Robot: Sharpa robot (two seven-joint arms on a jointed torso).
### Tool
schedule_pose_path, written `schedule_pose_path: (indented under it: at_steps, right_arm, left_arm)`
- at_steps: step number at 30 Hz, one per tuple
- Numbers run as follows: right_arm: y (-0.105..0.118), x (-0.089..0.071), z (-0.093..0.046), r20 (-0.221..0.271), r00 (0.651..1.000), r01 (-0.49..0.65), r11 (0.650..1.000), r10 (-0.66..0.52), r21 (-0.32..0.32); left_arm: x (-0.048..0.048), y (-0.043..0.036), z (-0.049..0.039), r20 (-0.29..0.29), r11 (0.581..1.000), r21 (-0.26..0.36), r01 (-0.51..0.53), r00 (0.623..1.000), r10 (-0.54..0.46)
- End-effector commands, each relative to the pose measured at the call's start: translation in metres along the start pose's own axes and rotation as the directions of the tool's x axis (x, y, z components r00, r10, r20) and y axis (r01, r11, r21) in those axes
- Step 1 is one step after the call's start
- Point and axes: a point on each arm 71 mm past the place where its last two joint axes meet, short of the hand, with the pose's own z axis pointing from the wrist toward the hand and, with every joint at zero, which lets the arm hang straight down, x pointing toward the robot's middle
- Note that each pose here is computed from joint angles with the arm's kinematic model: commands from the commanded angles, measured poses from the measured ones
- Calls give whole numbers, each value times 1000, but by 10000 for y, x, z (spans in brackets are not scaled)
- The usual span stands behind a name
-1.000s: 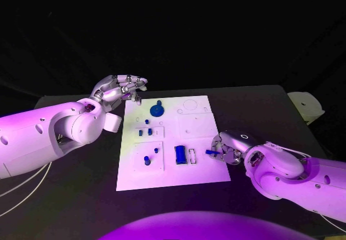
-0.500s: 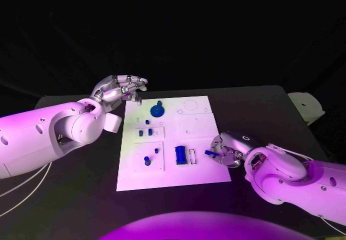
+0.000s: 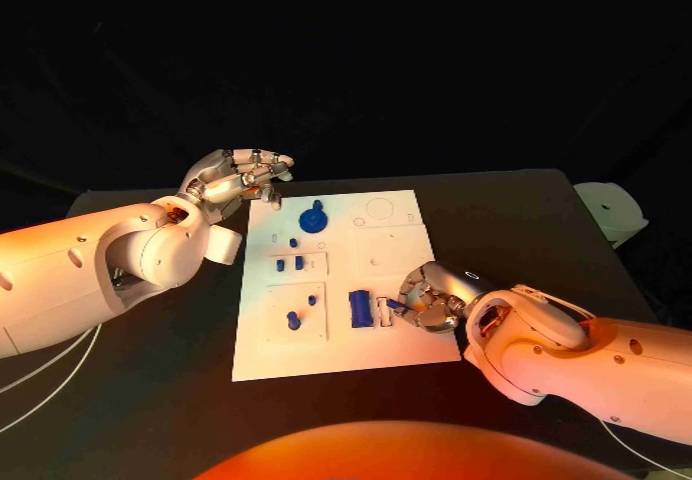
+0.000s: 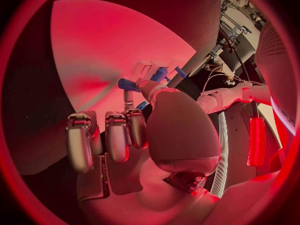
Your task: Assemble the parts on the task board
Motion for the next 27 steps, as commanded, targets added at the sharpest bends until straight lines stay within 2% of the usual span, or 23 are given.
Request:
schedule_pose_path:
  at_steps: [1,11,27]
  right_arm:
    - [14,57,23,-40,997,-67,998,67,16]
    - [25,115,97,-57,993,-100,994,102,43]
    - [14,166,152,-104,992,-71,996,77,59]
  left_arm:
    - [32,-11,0,-27,1000,8,4,1000,-4]
    - [28,-13,-6,-27,1000,7,4,1000,-3]
    - [23,-15,-16,-28,1000,6,0,1000,0]
